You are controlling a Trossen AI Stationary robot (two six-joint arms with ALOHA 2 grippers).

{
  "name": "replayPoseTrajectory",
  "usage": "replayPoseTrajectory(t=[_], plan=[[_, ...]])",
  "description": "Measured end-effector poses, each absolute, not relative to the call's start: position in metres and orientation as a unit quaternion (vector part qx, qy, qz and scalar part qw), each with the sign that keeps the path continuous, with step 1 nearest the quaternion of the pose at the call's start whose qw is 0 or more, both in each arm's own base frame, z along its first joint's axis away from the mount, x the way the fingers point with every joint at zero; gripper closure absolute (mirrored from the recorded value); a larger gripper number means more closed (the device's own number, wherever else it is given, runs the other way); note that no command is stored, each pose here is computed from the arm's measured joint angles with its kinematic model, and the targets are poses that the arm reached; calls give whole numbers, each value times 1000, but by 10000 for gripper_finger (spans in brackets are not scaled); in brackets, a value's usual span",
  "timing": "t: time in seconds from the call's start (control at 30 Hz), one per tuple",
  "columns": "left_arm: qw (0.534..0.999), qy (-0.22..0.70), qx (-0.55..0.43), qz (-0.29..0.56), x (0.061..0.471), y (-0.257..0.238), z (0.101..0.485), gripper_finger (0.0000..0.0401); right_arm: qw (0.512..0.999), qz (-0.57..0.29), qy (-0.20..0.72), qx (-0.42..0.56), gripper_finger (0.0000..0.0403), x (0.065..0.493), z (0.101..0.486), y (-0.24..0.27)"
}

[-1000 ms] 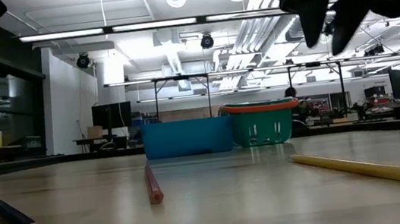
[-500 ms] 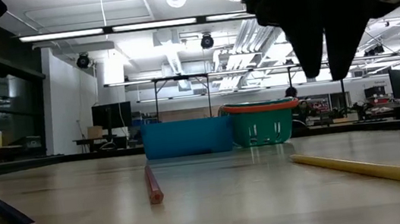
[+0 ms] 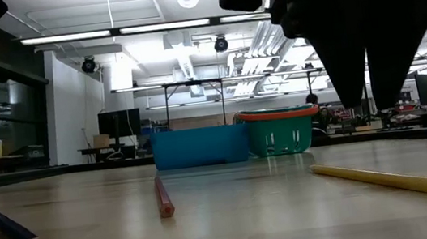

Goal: Sort pens & pencils
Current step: Put the yellow pencil into the green bin

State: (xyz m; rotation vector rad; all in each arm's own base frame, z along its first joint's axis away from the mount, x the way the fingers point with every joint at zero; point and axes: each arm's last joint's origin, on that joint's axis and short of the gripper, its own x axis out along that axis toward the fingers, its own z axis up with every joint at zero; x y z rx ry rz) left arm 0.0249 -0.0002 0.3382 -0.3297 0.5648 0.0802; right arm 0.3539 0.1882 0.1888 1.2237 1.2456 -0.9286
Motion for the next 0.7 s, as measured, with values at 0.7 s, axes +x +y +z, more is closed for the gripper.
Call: replayPoseTrajectory(t=[0.7], plan=[[947,277,-160,38,25,0,338,350,545,-383,527,528,329,360,176,195]])
